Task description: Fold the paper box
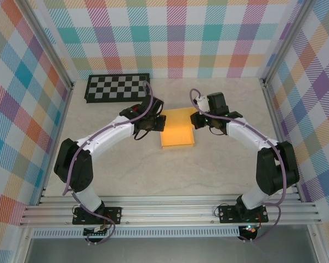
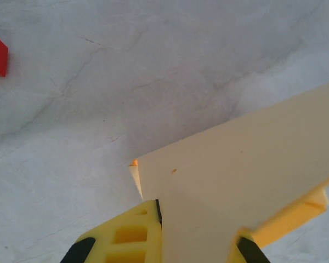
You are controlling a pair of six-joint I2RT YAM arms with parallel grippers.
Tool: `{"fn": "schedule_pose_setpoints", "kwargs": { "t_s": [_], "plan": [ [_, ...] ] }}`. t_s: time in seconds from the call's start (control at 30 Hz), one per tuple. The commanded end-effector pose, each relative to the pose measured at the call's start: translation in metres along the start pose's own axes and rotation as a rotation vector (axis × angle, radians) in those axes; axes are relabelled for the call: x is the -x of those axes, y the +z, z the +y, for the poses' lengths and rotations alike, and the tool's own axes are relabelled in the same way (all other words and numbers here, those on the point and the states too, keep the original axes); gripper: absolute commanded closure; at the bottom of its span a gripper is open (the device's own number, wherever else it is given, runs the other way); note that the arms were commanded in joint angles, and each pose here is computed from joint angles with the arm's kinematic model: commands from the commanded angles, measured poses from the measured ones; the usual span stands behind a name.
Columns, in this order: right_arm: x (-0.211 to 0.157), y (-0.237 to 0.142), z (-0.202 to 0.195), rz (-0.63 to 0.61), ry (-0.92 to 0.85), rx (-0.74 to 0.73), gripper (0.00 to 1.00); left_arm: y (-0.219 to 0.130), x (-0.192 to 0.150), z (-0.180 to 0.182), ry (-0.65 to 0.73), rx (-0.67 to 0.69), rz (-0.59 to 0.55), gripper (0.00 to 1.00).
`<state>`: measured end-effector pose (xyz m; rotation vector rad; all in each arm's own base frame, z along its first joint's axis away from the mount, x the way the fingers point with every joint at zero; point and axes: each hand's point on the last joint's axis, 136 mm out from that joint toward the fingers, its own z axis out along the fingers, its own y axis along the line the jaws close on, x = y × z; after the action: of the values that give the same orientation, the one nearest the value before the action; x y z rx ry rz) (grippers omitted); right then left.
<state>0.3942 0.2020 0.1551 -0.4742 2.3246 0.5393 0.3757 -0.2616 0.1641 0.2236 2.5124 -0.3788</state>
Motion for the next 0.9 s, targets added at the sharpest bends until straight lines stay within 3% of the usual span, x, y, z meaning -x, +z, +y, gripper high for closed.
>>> {"fn": "schedule_pose_setpoints", "kwargs": {
  "t_s": [0.0, 0.13, 0.4, 0.6, 0.87],
  "plan": [
    [0.026, -0.010, -0.003, -0.105, 0.246, -0.058, 0.97, -0.002, 0.025, -0.006, -0.255, -0.014, -0.073, 1.00],
    [0.019, -0.001, 0.000, -0.117, 0.250, -0.121, 0.97, 0.006, 0.027, -0.003, -0.385, -0.021, -0.113, 1.00],
    [0.011, 0.013, -0.005, -0.196, 0.257, -0.153, 0.96, 0.028, 0.021, 0.001, -0.381, -0.005, -0.261, 1.00],
    [0.013, 0.023, -0.007, -0.250, 0.216, -0.147, 0.96, 0.025, 0.037, -0.010, -0.240, -0.051, -0.448, 1.00],
    [-0.017, 0.019, -0.010, -0.286, 0.214, -0.172, 0.95, 0.016, 0.009, -0.027, -0.105, -0.073, -0.535, 1.00]
  ]
}}
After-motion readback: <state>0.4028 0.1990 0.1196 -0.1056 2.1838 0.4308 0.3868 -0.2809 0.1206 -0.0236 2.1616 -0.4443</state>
